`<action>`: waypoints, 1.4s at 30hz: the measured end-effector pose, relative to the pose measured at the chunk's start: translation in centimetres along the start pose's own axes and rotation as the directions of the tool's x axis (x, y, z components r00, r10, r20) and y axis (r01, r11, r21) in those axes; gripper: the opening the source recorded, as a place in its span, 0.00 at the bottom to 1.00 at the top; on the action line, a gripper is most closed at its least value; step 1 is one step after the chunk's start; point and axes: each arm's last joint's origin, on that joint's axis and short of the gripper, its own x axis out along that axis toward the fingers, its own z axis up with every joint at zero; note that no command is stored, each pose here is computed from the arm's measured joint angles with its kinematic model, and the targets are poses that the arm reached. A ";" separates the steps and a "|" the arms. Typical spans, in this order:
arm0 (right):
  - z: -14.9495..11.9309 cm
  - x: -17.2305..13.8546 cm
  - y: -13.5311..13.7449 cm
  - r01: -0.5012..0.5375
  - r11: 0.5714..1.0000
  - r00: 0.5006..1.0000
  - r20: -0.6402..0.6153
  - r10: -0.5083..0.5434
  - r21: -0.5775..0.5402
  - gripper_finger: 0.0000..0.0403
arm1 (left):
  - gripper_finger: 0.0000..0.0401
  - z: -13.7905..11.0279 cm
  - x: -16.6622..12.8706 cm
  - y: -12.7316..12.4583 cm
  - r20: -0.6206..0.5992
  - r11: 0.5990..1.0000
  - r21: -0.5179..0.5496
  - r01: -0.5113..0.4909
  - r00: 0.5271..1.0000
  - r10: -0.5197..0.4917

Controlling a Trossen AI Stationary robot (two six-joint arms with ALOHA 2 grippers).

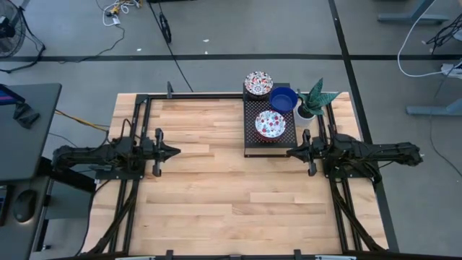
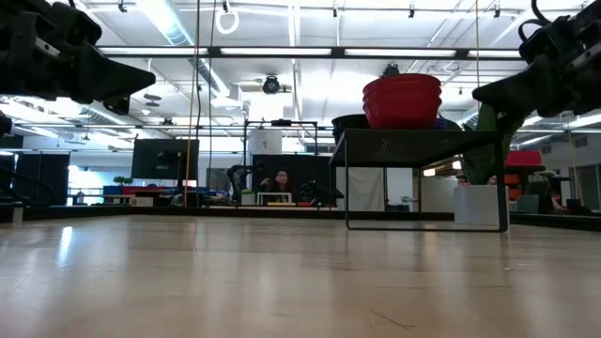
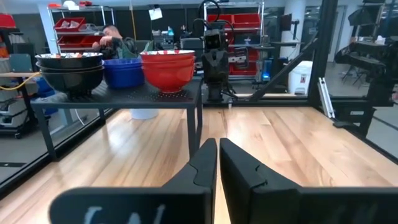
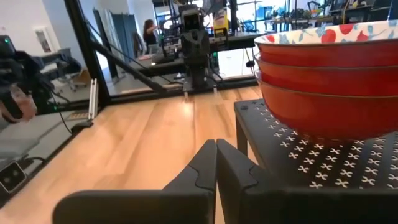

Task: Pick & Place Mini bowls
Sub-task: Return to Home Position

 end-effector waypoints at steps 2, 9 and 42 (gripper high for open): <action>0.0 0.0 0.0 0.000 1.000 1.000 0.003 0.000 0.004 0.02 | 0.06 0.0 0.0 0.0 -0.001 1.000 -0.004 0.000 1.000 0.000; 0.0 0.0 0.0 0.000 1.000 1.000 0.001 0.000 0.005 0.02 | 0.07 0.0 0.0 0.0 -0.002 1.000 0.000 -0.001 1.000 0.001; 1.3 -0.6 0.7 -0.069 0.998 0.987 0.147 0.069 -0.010 0.02 | 0.07 -0.1 0.0 0.0 -0.003 1.000 0.000 0.000 1.000 0.000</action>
